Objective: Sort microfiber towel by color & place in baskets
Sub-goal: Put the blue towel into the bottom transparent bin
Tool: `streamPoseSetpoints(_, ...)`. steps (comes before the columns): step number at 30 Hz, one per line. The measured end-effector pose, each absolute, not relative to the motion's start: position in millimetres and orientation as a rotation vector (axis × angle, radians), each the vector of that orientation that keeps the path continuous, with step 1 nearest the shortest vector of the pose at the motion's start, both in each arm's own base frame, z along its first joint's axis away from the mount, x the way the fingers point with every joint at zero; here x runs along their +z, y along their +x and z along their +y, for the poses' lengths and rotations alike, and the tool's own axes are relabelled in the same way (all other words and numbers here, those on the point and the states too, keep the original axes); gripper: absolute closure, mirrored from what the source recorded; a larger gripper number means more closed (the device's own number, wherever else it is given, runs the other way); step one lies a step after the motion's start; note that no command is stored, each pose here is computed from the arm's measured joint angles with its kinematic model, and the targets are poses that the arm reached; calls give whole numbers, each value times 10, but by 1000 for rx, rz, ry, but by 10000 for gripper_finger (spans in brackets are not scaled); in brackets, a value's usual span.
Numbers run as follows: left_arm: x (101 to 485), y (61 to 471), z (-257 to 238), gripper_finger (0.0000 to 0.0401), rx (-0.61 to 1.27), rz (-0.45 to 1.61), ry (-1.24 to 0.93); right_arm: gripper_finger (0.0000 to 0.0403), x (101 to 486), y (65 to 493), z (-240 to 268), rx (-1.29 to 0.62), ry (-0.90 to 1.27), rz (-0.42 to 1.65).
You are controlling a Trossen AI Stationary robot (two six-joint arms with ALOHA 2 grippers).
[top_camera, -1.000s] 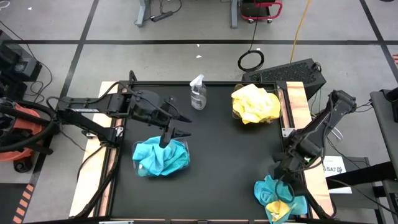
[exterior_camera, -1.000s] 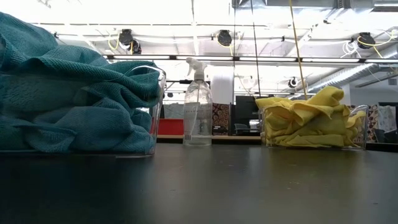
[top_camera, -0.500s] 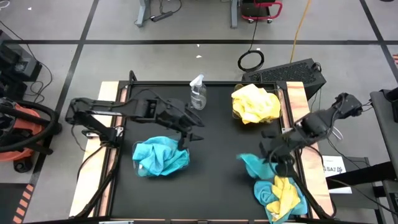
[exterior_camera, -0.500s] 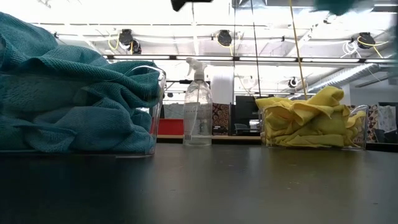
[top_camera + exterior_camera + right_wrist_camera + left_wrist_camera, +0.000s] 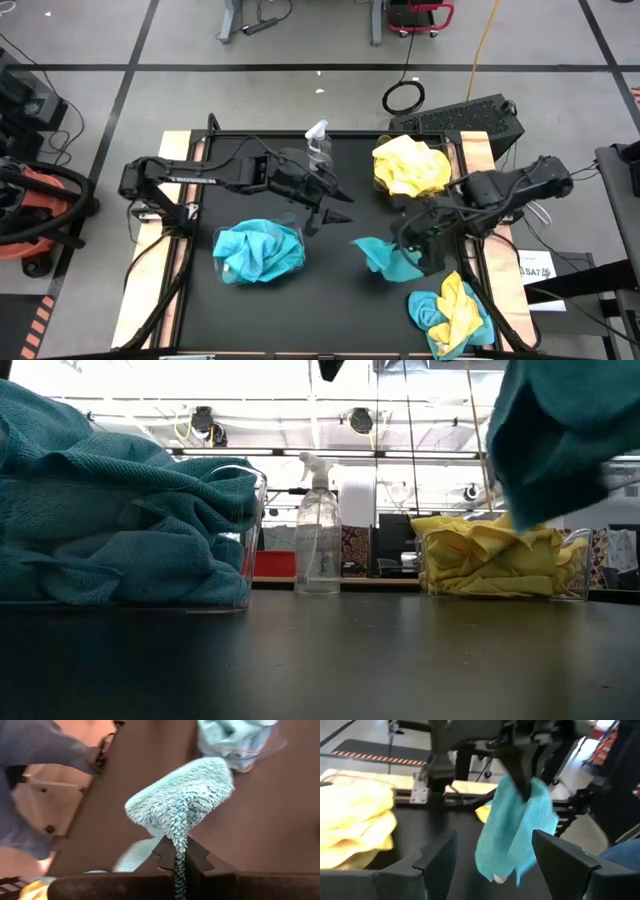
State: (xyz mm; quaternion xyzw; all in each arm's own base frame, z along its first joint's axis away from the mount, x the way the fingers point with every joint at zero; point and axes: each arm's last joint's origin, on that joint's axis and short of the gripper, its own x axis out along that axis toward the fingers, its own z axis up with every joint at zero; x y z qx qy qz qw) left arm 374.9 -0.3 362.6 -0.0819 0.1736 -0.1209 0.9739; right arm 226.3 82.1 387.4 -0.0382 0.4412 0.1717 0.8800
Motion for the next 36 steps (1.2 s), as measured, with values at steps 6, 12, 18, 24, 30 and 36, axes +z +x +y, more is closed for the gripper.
streamPoseSetpoints(6, 3576, 3827, -14, 138, -273, 333, -178, 402, 3941, 2464, 692, 322, -165, 890)
streamPoseSetpoints(12, 3543, 3864, -21, 114, -293, 337, -224, 402, 4080, 2540, 571, 310, -220, 837)
streamPoseSetpoints(18, 3542, 3869, -30, 41, -318, 335, -235, 402, 4084, 2666, 465, 286, -247, 818)
streamPoseSetpoints(24, 3538, 3867, -34, 15, -332, 341, -237, 402, 4060, 2864, 439, 303, -314, 737)
streamPoseSetpoints(30, 3425, 3941, -40, 15, -366, 371, -248, 402, 4106, 2961, 401, 294, -364, 643)
streamPoseSetpoints(36, 3333, 3992, -45, 22, -386, 398, -249, 402, 4239, 2956, 362, 269, -373, 562)
